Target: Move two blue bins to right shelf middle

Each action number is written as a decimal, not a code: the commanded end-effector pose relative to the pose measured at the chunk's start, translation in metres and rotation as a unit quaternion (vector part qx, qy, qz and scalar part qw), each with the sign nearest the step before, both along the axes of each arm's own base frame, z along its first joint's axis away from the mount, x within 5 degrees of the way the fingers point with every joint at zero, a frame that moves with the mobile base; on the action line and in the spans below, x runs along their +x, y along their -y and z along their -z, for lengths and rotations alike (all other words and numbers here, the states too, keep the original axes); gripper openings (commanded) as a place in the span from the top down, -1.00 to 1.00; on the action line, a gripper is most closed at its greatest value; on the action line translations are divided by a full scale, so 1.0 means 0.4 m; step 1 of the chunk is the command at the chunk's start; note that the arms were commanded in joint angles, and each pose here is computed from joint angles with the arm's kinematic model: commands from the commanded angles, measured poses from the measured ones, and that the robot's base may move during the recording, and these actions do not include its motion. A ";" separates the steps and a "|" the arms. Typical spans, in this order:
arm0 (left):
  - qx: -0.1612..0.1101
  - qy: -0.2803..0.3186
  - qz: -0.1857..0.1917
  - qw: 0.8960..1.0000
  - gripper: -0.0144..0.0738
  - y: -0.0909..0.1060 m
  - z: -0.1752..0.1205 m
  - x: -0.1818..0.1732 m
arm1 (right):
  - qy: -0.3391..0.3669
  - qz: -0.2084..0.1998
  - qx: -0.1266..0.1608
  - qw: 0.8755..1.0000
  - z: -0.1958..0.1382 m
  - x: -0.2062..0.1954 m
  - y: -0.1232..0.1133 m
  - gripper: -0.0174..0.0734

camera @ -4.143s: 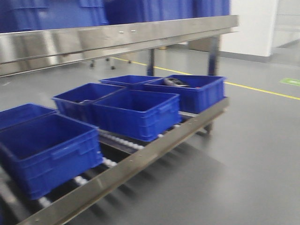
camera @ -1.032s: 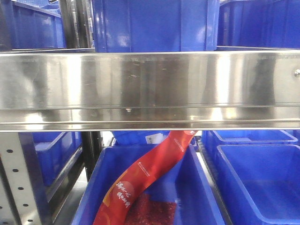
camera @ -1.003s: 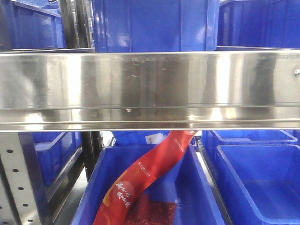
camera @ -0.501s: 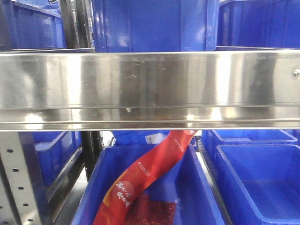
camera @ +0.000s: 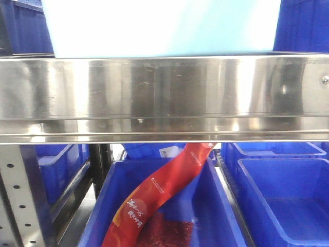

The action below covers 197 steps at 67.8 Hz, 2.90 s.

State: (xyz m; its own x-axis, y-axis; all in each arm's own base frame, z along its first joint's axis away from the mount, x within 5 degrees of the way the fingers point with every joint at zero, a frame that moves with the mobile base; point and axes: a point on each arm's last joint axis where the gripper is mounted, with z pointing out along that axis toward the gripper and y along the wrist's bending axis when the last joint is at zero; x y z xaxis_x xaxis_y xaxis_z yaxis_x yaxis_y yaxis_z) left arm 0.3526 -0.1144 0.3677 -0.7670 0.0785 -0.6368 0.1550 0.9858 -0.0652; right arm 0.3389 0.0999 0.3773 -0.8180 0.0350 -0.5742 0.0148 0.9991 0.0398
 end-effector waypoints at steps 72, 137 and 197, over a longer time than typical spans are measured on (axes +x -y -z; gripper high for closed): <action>-0.060 0.036 0.022 0.997 0.67 0.005 -0.243 -0.116 | 0.148 -0.002 0.023 0.989 -0.240 -0.218 0.081 0.70; -0.146 0.288 0.069 0.944 0.93 -0.081 -0.005 -0.465 | 0.327 -0.079 0.079 0.938 0.027 -0.457 0.133 0.98; -0.183 0.451 0.020 0.873 0.93 -0.238 -0.030 -0.732 | 0.402 -0.079 0.099 0.907 0.017 -0.579 0.174 0.98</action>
